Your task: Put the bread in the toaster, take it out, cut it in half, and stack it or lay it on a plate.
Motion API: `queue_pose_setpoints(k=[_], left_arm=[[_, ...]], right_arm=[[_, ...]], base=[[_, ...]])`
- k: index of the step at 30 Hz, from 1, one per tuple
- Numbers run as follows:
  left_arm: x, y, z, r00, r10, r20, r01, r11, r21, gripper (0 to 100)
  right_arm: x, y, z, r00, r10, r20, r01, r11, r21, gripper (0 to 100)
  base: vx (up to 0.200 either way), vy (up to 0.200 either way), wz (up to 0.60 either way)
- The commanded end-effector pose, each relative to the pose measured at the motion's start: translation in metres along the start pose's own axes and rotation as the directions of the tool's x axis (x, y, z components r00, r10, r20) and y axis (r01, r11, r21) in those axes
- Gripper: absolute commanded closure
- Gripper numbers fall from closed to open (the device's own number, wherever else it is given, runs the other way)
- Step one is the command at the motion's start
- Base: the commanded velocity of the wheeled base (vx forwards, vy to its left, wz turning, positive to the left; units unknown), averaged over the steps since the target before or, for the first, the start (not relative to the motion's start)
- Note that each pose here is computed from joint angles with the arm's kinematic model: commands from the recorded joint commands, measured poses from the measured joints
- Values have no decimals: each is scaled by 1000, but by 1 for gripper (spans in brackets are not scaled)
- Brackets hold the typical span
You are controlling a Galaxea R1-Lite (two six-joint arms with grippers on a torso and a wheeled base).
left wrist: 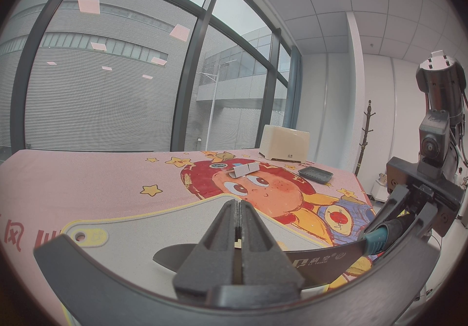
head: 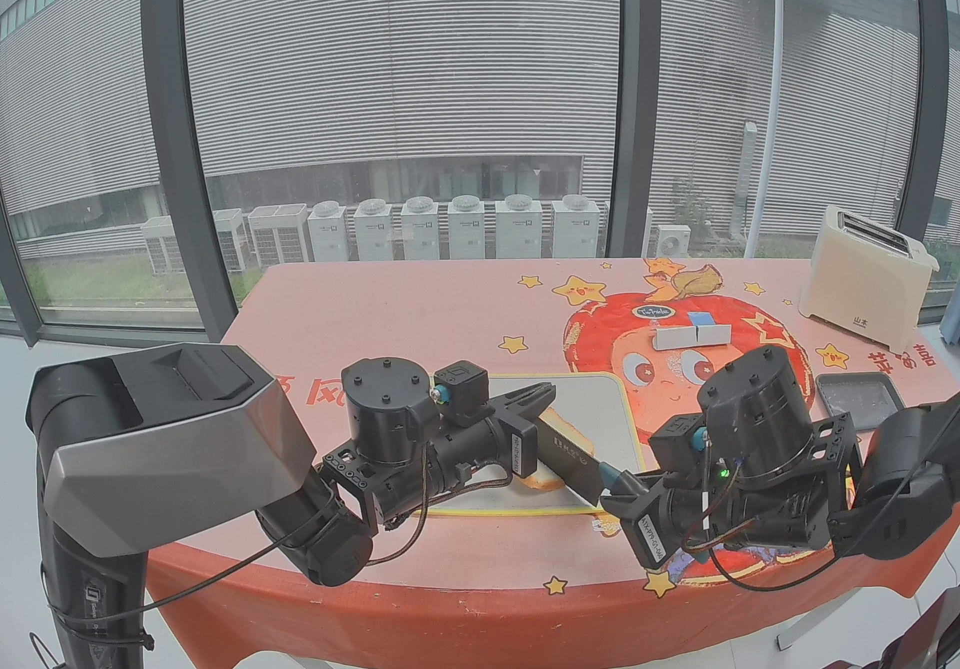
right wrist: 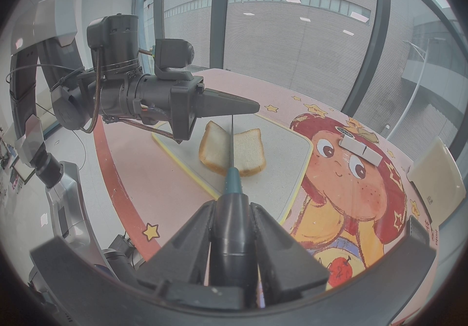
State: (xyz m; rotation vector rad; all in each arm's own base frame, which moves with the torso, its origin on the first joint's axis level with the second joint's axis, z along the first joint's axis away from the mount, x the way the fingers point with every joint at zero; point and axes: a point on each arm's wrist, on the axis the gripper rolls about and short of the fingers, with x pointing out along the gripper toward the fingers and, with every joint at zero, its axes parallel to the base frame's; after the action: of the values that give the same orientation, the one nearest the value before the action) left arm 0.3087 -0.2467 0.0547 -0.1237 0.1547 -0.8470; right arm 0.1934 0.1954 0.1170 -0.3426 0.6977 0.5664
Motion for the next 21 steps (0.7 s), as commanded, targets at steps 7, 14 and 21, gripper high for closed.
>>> queue_pose_setpoints(k=[7,14,21], left_arm=[[-4,-5,22,997,-13,71,12,1000,14,100],[-3,8,22,997,19,75,-20,1000,11,100],[0,13,9,999,30,41,-30,1000,4,100]], right_arm=[[2,2,-1,1000,3,-7,-3,1000,-3,100],[2,2,-1,1000,3,-7,-3,1000,-5,100],[2,2,-1,1000,3,-1,-3,1000,-4,100]], base=[[0,0,0],[0,0,0],[0,0,0]])
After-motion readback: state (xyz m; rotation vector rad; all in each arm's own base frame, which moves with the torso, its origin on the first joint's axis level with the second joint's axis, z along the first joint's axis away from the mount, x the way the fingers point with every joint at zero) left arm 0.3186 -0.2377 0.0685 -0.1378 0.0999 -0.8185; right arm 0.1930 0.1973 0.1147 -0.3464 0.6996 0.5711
